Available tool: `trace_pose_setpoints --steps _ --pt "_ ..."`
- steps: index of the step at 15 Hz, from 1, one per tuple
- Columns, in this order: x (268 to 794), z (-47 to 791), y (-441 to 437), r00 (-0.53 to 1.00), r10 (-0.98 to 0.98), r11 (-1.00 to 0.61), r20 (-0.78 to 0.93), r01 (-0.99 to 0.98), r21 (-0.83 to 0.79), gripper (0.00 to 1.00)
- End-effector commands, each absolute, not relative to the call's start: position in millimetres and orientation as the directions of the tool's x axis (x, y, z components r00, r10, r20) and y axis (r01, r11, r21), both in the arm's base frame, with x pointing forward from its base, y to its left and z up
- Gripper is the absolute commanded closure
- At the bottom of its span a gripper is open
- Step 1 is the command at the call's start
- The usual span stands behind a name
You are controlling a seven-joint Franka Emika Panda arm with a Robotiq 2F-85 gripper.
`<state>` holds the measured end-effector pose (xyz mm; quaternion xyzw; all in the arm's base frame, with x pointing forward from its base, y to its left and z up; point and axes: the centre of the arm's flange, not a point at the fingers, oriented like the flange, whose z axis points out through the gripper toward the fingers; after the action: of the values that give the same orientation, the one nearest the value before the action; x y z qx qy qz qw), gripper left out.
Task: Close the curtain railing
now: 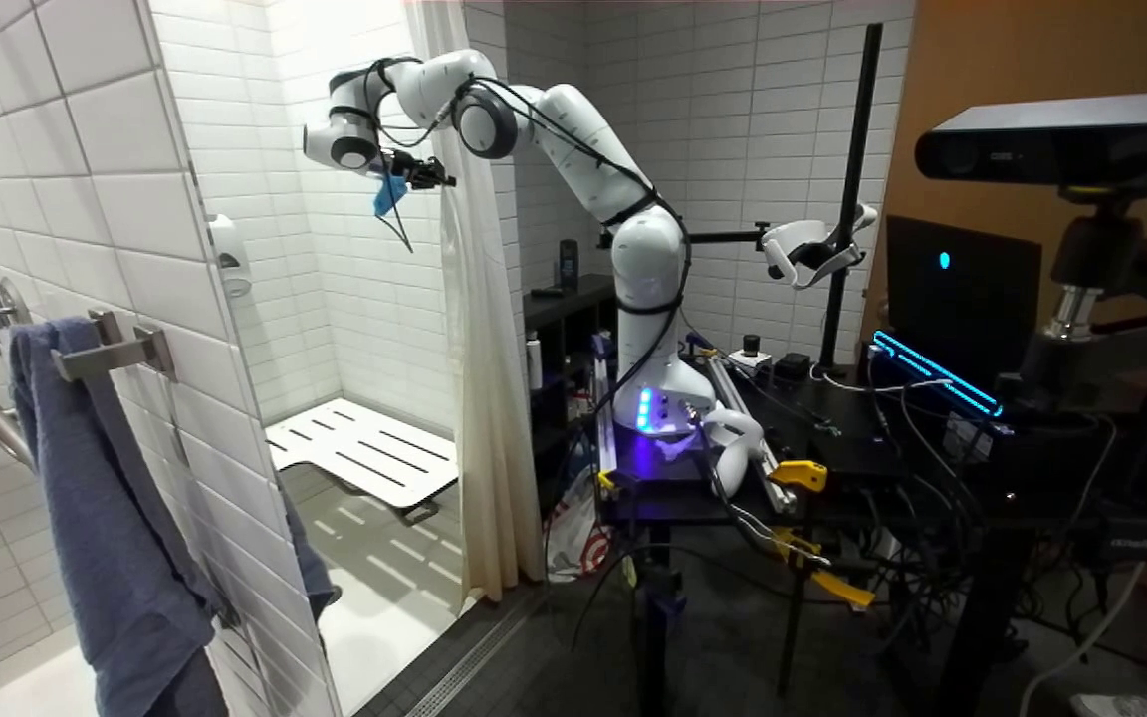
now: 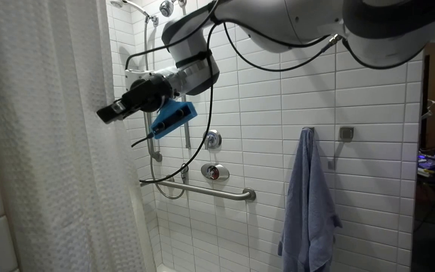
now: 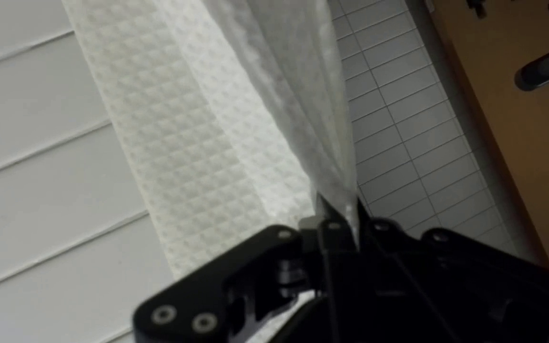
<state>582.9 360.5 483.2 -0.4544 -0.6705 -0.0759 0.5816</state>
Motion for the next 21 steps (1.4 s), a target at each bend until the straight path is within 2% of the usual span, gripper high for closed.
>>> trace_pose_setpoints --steps 1,13,21 --pt "594.9 484.0 365.1 0.053 0.608 0.529 0.792 0.717 -0.454 0.99" --pt "620.9 504.5 368.4 0.078 0.866 0.238 0.493 0.804 -0.545 0.99" --pt "644.8 527.1 356.6 0.147 0.936 0.019 0.320 0.886 -0.463 0.99"
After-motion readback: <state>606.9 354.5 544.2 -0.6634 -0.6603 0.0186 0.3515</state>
